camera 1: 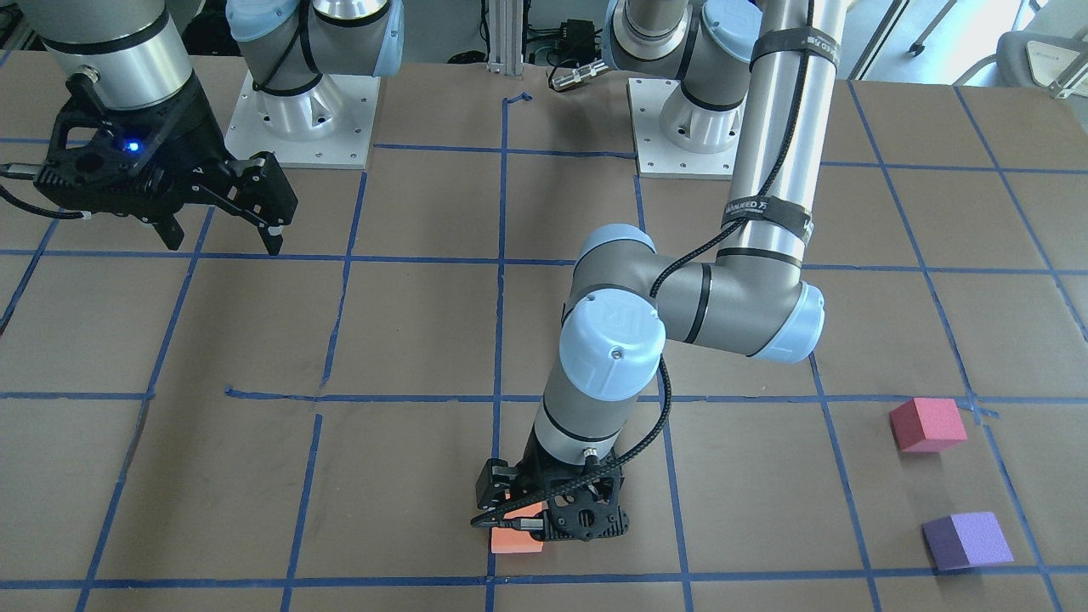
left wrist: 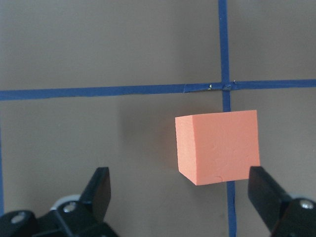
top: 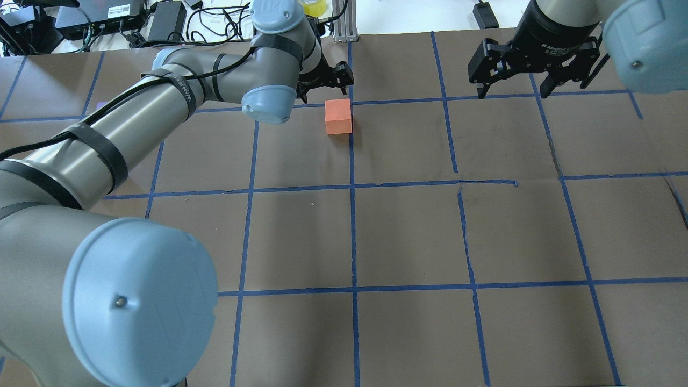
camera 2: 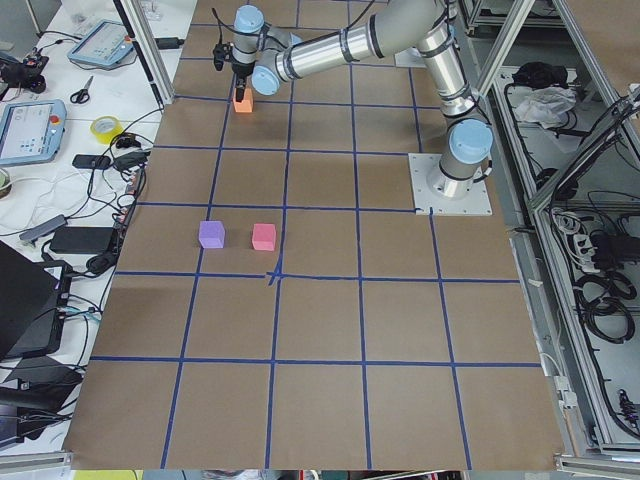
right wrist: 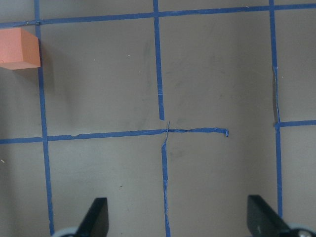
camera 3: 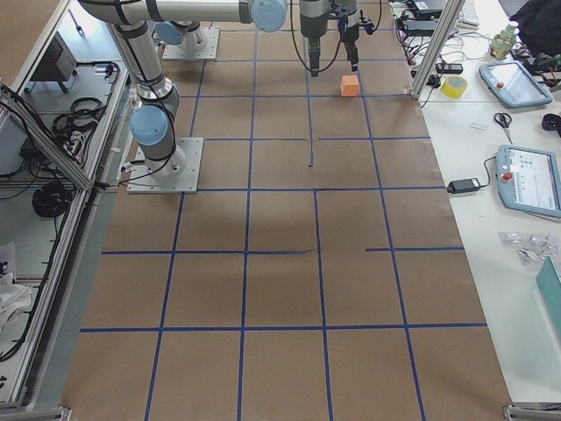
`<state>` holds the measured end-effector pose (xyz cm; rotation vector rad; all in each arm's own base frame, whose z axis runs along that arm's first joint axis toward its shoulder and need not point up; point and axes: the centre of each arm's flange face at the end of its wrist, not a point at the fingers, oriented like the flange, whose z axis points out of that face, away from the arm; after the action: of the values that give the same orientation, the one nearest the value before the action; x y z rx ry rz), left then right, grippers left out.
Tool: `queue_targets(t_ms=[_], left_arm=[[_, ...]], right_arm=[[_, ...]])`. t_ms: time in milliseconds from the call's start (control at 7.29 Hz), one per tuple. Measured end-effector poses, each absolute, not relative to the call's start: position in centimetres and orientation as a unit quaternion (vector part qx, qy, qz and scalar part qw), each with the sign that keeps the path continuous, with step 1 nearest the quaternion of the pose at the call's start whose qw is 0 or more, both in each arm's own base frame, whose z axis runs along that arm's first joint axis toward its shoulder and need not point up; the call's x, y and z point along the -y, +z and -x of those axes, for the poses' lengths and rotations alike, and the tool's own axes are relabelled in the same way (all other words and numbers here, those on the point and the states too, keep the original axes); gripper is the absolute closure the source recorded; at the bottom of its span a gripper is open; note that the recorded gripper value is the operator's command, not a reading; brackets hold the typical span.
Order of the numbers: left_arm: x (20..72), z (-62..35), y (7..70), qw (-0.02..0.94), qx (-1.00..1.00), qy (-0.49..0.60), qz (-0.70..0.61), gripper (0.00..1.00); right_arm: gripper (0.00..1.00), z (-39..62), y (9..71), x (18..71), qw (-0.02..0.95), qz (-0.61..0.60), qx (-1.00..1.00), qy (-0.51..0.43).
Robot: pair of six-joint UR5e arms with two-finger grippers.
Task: Arrange blocks in a line
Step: 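Lower the left gripper over the orange cube and grasp it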
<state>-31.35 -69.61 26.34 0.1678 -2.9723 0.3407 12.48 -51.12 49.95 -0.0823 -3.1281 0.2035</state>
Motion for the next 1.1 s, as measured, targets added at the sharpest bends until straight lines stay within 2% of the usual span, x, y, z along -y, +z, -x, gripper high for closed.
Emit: queue_targets(t_ms=[275, 686, 824, 961, 1098], left_arm=[[70.4, 33.2, 24.0, 0.041, 0.994, 0.091, -0.034, 0.00], [70.3, 33.9, 20.2, 0.006, 0.998, 0.062, -0.002, 0.00], [70.2, 34.2, 19.7, 0.006, 0.998, 0.058, 0.002, 0.24], [70.1, 34.4, 19.4, 0.006, 0.998, 0.057, 0.006, 0.64], [70.1, 34.5, 19.3, 0.007, 0.998, 0.056, 0.006, 0.83]], right_arm=[[0.00, -12.7, 50.6, 50.2, -0.001, 0.030, 0.998, 0.063], [0.00, -13.0, 50.8, 48.3, -0.002, 0.028, 1.000, 0.013], [0.00, -13.0, 51.0, 48.4, -0.001, 0.028, 1.000, 0.003], [0.00, -13.1, 51.2, 48.7, -0.001, 0.028, 1.000, 0.000], [0.00, -13.0, 51.2, 49.0, -0.001, 0.028, 1.000, -0.002]])
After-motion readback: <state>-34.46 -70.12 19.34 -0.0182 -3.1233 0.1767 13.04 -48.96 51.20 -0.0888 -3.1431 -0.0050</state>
